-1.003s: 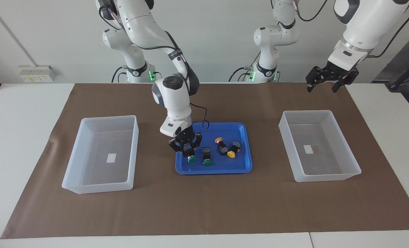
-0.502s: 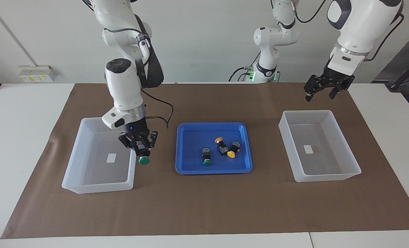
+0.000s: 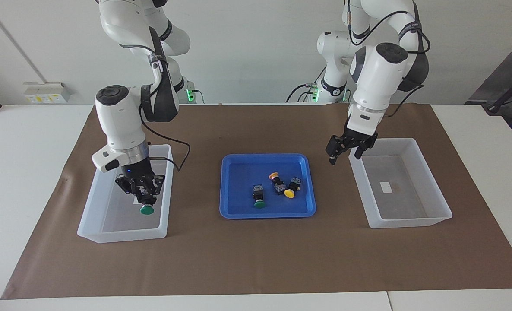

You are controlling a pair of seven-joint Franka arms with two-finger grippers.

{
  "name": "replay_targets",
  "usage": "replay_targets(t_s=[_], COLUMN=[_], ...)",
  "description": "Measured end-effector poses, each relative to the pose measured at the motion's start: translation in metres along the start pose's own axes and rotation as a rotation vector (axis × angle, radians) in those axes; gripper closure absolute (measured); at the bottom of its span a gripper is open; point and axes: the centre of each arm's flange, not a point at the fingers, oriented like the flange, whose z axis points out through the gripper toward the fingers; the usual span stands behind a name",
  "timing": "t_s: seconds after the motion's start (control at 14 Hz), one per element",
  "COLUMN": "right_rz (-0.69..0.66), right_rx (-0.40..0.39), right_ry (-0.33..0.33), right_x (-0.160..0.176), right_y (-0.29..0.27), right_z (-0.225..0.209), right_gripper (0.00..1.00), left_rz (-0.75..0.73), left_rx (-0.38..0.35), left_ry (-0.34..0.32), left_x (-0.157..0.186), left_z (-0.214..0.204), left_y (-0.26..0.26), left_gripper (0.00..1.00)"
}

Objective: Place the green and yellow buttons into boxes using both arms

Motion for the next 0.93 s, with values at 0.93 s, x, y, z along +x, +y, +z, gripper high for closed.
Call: replay_targets(t_s=[0.93], right_rz=[0.106], right_rx=[-0.008], right_ry=[0.027], right_x=[0.015], right_y=[0.070], right_z=[0.061], right_gripper=[0.61], left_rz=[0.543], left_rx=[-0.030], left_ry=[-0.029], left_x=[-0.069], left_z=[0.118], left_y=[0.072], left_gripper=[0.00])
